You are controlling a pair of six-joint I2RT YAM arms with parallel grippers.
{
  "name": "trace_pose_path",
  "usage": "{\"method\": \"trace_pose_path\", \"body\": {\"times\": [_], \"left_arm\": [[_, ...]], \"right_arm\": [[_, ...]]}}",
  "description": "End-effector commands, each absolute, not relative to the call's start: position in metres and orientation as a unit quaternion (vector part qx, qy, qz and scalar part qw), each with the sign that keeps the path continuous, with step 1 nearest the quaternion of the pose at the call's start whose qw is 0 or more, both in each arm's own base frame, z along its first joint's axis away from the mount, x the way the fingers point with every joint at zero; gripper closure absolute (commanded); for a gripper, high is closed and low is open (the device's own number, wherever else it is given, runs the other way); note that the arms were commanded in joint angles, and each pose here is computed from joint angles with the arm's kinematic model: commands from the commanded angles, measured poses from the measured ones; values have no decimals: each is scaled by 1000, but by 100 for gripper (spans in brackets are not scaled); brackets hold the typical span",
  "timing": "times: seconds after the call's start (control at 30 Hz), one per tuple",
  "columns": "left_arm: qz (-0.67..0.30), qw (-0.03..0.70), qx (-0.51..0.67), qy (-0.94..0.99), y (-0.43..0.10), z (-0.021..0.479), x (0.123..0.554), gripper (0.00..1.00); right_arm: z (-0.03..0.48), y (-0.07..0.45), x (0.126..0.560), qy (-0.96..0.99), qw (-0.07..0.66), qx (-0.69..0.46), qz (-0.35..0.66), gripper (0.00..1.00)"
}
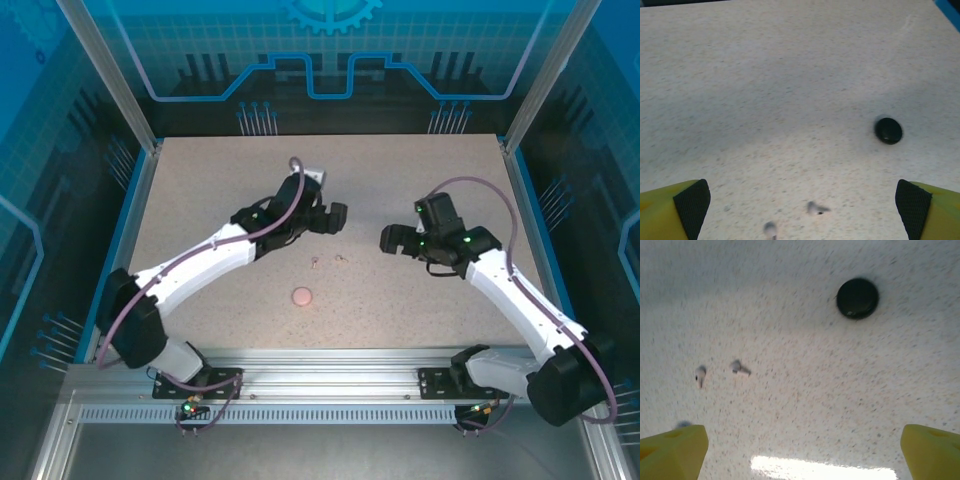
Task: Insert the wireless bluetooth earbuds into the charging case
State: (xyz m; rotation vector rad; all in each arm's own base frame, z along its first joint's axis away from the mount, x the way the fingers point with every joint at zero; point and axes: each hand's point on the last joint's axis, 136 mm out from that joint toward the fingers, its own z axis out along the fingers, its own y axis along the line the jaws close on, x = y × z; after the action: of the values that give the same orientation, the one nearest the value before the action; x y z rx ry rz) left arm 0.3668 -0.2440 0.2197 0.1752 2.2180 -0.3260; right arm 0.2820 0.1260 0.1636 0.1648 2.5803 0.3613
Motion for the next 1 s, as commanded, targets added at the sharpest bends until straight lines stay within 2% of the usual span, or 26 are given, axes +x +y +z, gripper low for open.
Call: {"method": "trace_pose_path", "body": {"times": [0.0,0.3,0.53,0.77,0.97], "left_arm": [[-142,526,-17,838,-206,256,378,1],[-168,531,-129,820,-134,239,365,1],[-183,540,-240,785,-77,237,357,1],[-127,536,-317,772,-29,225,350,1],[-133,526,-340,768,-16,221,349,1]], "right_arm": [[154,139,274,962,238,70,114,0],[129,228,256,981,159,36,106,0],[96,280,248,986,79,98,106,0],[74,313,236,986,52,145,59,2],[58,344,230,989,35,138,40,4]]}}
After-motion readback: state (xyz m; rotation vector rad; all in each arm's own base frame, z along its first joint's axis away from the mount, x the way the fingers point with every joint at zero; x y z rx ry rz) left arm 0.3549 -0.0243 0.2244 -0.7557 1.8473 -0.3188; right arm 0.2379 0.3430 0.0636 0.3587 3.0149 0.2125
